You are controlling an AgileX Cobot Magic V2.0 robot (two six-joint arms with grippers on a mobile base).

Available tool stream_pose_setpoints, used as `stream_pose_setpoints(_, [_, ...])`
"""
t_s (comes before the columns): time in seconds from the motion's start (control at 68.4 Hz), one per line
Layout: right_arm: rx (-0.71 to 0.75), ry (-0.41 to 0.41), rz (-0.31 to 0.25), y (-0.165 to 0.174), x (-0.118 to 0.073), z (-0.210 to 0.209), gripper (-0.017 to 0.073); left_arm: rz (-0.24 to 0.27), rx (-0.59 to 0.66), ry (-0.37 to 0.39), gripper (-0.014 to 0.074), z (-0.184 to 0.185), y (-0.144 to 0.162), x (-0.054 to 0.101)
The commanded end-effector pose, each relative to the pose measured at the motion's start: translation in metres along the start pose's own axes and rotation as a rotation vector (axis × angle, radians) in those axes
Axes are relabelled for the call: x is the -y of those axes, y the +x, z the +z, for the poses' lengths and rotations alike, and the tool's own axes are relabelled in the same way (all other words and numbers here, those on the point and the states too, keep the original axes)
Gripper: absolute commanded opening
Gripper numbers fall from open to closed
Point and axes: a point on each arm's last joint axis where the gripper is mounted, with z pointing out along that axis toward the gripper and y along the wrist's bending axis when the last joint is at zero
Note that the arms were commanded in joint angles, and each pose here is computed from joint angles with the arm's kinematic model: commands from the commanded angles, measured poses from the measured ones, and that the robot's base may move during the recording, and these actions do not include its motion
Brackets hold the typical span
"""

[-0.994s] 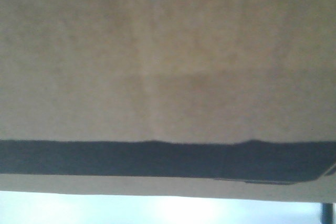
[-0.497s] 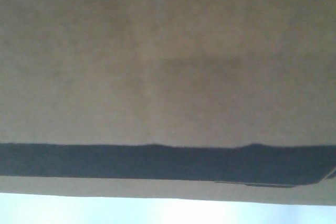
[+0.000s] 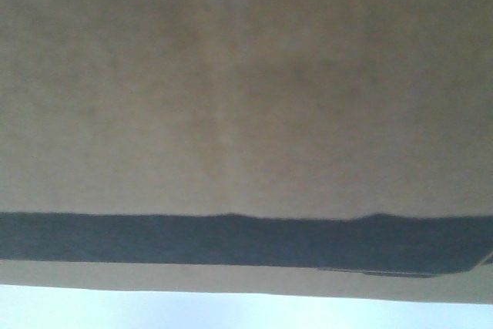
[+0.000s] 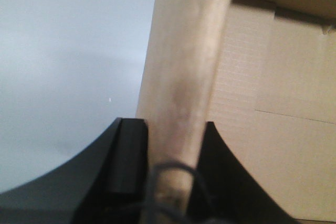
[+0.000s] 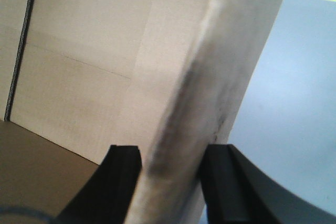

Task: Grab box from left shelf to table start
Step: 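Carry the box with both grippers while driving to the white table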

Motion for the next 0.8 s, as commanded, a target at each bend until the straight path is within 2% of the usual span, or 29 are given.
stream_pose_setpoints(0.0, [0.246,-0.064,-0.057,-0.0262,-0.0081,-0.0084,0.0066,0.016,-0.128,0.340,-0.0092,-0.0156,0.0066,0.0266])
stream_pose_setpoints(0.789, [0.244,-0.064,-0.056,-0.0265,-0.0080,-0.0077,0.0066,0.016,-0.128,0.340,-0.0092,-0.0156,0.0066,0.0266])
